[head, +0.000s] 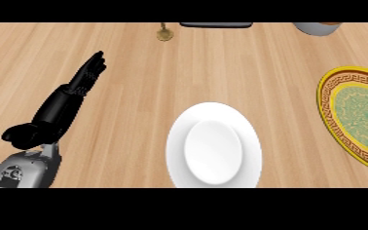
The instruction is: Pick the can from the plate and place it in the plate
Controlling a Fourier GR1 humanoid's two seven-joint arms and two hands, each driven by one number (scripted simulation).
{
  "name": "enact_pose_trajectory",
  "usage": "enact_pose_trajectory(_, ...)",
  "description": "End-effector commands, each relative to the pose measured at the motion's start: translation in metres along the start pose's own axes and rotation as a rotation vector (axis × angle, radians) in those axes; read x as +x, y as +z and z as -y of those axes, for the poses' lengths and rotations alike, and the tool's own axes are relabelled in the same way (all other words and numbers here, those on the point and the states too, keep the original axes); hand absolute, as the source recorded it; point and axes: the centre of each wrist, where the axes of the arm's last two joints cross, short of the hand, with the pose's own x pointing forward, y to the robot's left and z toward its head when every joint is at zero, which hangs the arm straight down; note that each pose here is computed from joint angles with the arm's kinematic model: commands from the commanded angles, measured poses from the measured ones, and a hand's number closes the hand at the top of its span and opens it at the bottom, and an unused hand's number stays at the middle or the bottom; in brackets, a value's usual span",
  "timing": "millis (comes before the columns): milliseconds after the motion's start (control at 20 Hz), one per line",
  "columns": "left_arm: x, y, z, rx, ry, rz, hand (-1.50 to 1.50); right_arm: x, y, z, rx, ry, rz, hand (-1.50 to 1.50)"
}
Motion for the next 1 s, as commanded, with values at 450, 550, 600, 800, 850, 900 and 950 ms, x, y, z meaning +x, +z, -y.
enact_pose_trajectory(450,-0.003,0.0,-0.003,0.006,0.005,-0.013,0.0,0.03,0.042,0.018,-0.138,-0.597,-0.058,-1.5)
enact_pose_trajectory(550,-0.006,0.005,0.004,0.001,0.006,-0.025,0.0,0.039,0.038,0.035,-0.148,-0.716,-0.065,-1.5)
enact_pose_trajectory(600,0.001,0.002,-0.001,0.007,-0.006,-0.027,0.0,0.041,0.04,0.036,-0.155,-0.776,-0.049,-1.5)
enact_pose_trajectory(800,-0.006,0.004,-0.003,0.028,0.0,-0.041,0.0,0.049,0.063,0.038,-0.136,-0.915,-0.022,-1.5)
enact_pose_trajectory(850,-0.004,0.004,-0.004,0.033,-0.002,-0.049,0.0,0.053,0.066,0.045,-0.13,-0.933,-0.025,-1.5)
enact_pose_trajectory(900,-0.008,0.006,-0.005,0.026,0.013,-0.047,0.0,0.056,0.073,0.046,-0.13,-0.938,0.004,-1.5)
enact_pose_trajectory(950,-0.01,0.009,-0.002,0.025,-0.001,-0.062,0.0,0.057,0.083,0.044,-0.111,-0.939,0.014,-1.5)
